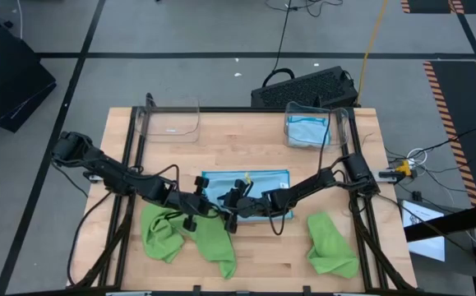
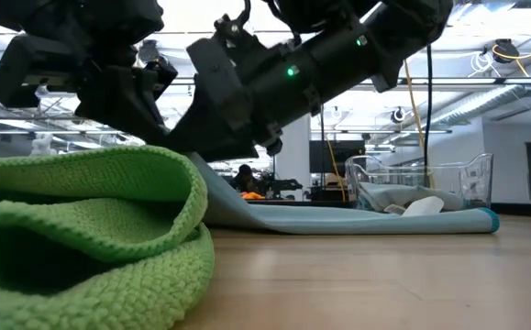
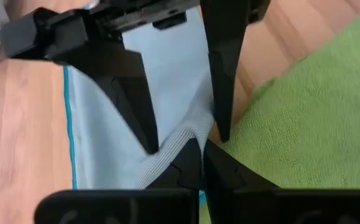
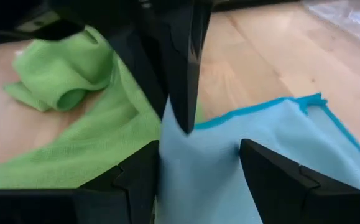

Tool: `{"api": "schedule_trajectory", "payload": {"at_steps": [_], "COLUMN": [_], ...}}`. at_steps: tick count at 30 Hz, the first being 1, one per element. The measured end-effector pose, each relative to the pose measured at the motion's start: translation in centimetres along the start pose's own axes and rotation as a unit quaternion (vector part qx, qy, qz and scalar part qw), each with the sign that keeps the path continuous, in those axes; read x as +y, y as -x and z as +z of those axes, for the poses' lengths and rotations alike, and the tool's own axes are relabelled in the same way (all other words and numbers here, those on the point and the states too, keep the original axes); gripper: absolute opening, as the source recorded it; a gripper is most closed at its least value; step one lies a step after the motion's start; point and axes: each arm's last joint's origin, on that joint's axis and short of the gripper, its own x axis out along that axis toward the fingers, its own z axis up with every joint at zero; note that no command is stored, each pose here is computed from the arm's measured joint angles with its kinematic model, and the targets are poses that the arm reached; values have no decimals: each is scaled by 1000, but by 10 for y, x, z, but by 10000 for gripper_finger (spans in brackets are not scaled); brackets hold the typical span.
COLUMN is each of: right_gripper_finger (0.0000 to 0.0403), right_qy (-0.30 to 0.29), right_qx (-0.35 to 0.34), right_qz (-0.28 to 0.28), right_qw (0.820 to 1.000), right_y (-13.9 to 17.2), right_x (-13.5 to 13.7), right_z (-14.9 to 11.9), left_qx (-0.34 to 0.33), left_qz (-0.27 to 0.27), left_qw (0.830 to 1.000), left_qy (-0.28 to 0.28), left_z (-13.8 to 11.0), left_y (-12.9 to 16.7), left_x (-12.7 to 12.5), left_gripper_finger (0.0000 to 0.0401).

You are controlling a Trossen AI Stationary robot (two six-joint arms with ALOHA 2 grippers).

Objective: Fold microfiber towels
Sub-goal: Fold the blue microfiber cloth

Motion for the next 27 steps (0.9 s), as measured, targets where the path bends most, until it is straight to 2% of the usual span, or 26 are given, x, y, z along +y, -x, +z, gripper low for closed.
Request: {"api": "schedule_trajectory", "payload": {"at_steps": [3, 6, 17, 20, 23, 27], "right_gripper_finger": [207, 186, 39, 8, 6, 3], "right_qy": [7, 7, 3, 8, 20, 26], "right_qx": [-1, 13, 28, 31, 52, 104], "right_qz": [-18, -29, -40, -38, -18, -19], "right_qw": [1000, 999, 999, 999, 998, 994], "right_y": [0, -1, -1, -1, 1, 11], "right_x": [-3, -7, -8, -8, -8, -10], "right_z": [1, -2, -5, -6, -7, -7], "left_qx": [-12, -20, -23, -17, -2, 23], "left_qz": [1, 1, 9, 35, 48, 44], "left_qw": [1000, 1000, 1000, 999, 999, 998], "left_qy": [-2, -7, -4, 5, 8, 26], "left_z": [2, 4, 5, 4, 1, -4], "left_y": [0, 0, 0, 0, 0, 1], "left_x": [0, 1, 1, 3, 2, -2], "left_gripper_finger": [10, 4, 9, 29, 57, 107]}}
